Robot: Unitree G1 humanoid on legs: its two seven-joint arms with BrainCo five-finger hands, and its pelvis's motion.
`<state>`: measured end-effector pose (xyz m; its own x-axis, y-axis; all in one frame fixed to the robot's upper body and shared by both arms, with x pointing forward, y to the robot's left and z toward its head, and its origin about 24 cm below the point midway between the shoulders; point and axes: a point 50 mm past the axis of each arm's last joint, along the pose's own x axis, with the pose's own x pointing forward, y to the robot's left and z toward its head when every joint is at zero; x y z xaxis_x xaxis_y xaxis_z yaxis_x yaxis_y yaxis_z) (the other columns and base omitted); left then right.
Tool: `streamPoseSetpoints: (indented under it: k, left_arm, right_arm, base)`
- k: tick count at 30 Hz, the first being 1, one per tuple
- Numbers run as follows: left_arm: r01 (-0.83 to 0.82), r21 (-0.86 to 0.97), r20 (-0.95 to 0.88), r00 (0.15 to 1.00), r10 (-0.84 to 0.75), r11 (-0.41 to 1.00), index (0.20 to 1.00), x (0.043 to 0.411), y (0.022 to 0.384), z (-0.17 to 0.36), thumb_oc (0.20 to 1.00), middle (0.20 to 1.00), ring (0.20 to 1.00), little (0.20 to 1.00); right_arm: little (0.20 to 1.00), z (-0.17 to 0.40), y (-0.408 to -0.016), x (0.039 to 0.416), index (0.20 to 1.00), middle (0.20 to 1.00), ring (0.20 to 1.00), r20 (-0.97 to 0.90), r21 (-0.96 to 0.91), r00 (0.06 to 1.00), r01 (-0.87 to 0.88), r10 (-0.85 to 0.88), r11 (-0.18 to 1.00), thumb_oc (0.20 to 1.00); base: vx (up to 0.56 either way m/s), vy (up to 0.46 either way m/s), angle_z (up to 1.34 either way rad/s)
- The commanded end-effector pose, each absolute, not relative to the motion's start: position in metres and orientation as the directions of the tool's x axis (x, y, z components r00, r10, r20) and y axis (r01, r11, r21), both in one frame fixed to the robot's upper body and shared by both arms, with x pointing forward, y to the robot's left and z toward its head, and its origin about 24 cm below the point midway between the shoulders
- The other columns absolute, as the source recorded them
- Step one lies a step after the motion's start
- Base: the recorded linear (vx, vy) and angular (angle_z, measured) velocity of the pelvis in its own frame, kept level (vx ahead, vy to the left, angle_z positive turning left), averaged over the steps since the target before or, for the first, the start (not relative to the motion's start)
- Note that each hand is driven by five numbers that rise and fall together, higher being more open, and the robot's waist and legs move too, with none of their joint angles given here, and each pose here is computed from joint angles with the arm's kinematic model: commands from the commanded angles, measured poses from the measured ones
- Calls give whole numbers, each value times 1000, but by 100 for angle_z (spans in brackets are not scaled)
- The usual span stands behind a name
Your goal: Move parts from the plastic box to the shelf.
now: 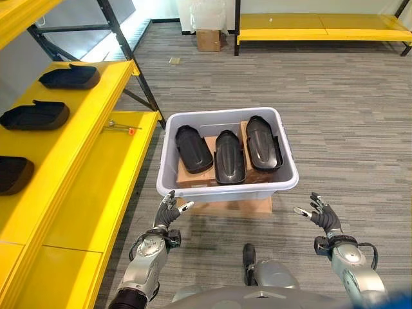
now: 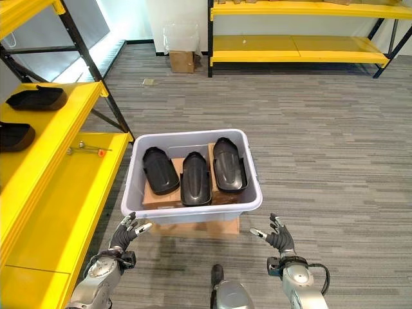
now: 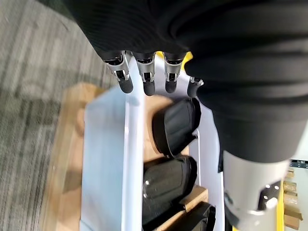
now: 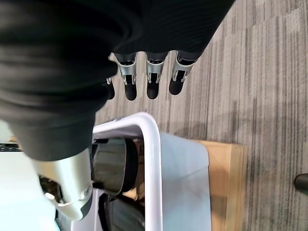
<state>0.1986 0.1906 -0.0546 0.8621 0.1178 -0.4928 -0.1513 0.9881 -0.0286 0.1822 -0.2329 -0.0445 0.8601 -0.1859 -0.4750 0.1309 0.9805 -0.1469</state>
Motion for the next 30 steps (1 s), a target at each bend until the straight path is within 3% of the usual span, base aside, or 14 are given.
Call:
streamPoseSetpoints:
  k: [1, 25, 30]
  left_arm:
    - [-158, -14, -434, 890, 136, 987, 1000, 198, 198, -42, 1000, 1000, 1000, 1000]
    - [-143, 41, -431, 891, 146, 989, 1000, 190, 211, -41, 1000, 1000, 1000, 1000]
    - [-138, 77, -270, 951, 154, 987, 1000, 208, 219, -9, 1000, 1000, 1000, 1000]
  right_arm:
    - [1000, -29, -239, 194, 1000, 1000, 1000, -392, -136, 897, 166, -207, 977, 1000]
    - [1000, -32, -241, 184, 1000, 1000, 1000, -404, -130, 884, 200, -236, 971, 1000]
    - [1000, -8, -239, 200, 1000, 1000, 1000, -270, -171, 937, 179, -221, 969, 1000]
  base:
    - [143, -76, -2]
    - [172, 173, -19]
    - [24, 115, -8]
